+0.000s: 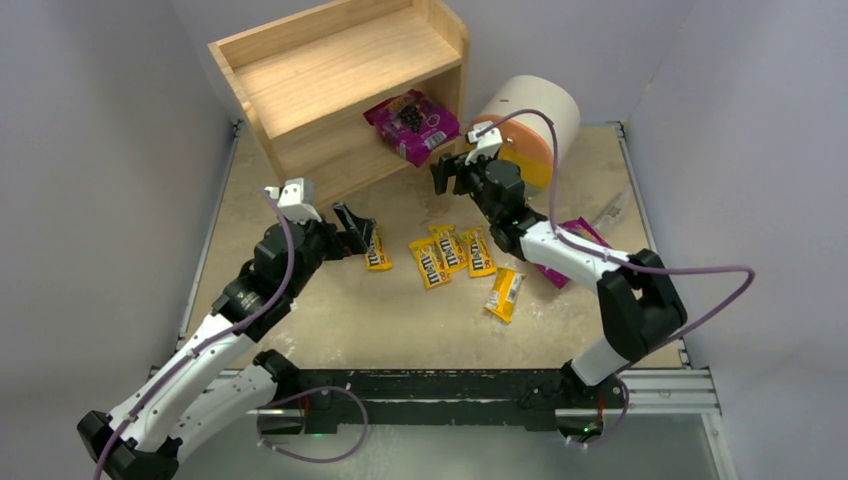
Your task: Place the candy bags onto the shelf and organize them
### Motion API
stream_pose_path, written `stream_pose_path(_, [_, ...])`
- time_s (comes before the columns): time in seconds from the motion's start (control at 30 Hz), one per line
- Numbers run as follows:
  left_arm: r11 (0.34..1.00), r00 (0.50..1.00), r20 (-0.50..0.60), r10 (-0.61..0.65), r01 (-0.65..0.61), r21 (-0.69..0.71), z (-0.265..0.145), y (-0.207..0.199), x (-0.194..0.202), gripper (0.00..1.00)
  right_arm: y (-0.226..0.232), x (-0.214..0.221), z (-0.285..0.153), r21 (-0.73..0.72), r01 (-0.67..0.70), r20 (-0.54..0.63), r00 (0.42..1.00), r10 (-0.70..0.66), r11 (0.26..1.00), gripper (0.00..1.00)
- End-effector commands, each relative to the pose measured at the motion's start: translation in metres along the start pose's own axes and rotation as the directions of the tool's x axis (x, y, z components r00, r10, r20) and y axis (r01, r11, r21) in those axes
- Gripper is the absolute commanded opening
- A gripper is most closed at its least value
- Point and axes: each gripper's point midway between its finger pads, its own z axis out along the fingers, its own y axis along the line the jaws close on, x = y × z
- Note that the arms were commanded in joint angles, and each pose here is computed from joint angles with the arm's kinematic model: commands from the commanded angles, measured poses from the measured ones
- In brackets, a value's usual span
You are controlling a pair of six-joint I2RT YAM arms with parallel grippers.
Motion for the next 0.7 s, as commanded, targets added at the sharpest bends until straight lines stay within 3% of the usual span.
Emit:
stream_pose_path(0.0, [1.000,1.000,0.028,-0.004,0.004,0.009,-0.001,-0.002,-0.007,1.00,-0.007,-0.034,0.018,0.060,-0.014,0.083,0.997,0.009,0.998,0.85])
stream_pose_path(0.4, [1.000,0.999,0.032,-0.003,0.003,0.000,-0.002,0.000,-0.008,1.00,-0.010,-0.038,0.042,0.090,-0.017,0.088,0.996,0.009,0.996,0.85])
stream_pose_path(0.67, [1.000,1.000,0.031,-0.003,0.003,0.007,-0.002,-0.001,-0.007,1.00,-0.020,-0.034,0.006,0.139,-0.045,0.049,0.998,0.038,0.989,0.85])
